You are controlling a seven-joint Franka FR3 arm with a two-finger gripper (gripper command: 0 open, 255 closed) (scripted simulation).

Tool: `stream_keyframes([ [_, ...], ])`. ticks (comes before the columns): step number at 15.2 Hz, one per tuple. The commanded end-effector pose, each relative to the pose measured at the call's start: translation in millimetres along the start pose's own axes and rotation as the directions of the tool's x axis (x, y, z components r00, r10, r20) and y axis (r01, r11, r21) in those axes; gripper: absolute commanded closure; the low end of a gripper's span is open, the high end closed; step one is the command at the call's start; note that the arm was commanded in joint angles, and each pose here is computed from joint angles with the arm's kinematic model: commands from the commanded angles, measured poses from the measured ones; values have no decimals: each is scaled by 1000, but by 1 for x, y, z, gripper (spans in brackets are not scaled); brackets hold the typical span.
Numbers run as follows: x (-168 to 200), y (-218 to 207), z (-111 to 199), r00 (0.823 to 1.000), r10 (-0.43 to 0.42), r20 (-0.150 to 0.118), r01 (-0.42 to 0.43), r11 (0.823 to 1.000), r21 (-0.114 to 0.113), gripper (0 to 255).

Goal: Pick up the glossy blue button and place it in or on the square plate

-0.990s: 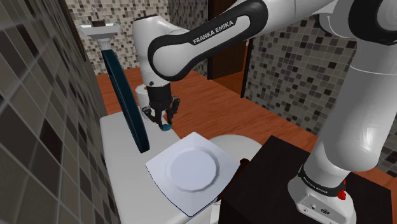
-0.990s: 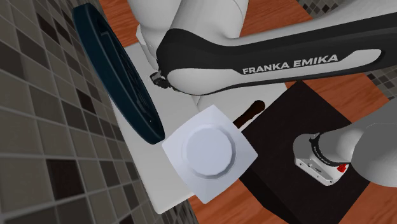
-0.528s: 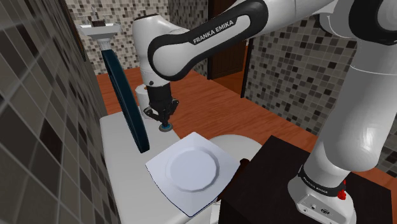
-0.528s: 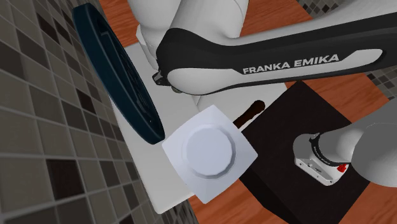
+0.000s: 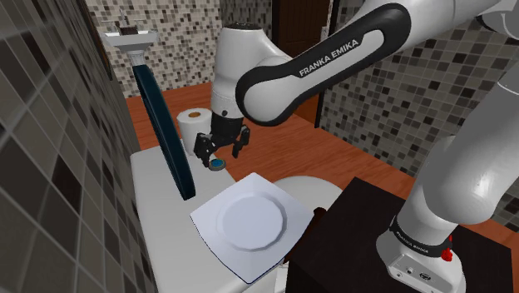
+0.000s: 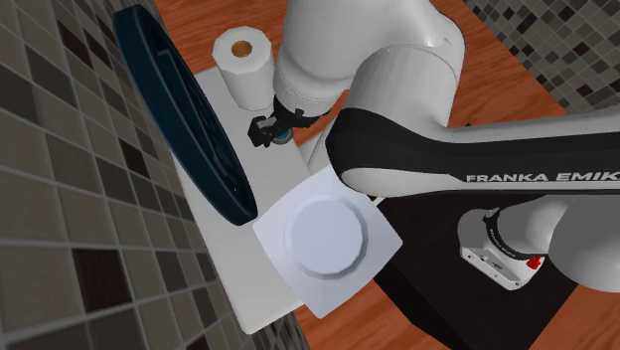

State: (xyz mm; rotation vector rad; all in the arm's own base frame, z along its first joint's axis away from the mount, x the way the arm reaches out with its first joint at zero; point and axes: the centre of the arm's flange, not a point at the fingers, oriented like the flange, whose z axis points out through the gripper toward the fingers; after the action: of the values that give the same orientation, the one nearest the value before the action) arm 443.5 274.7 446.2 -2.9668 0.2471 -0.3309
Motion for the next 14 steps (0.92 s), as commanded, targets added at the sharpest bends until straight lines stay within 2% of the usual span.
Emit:
stream_keyframes([
  [1, -2, 1, 9, 1000, 1, -9, -1, 1000, 6, 0],
  [4, -1, 1, 28, 1000, 1, -9, -1, 1000, 6, 0],
  [12, -1, 1, 28, 1000, 1, -9, -1, 1000, 6, 0],
  [13, -1, 1, 28, 1000, 1, -9, -1, 1000, 6, 255],
  [14, -1, 1, 28, 1000, 1, -9, -1, 1000, 6, 255],
])
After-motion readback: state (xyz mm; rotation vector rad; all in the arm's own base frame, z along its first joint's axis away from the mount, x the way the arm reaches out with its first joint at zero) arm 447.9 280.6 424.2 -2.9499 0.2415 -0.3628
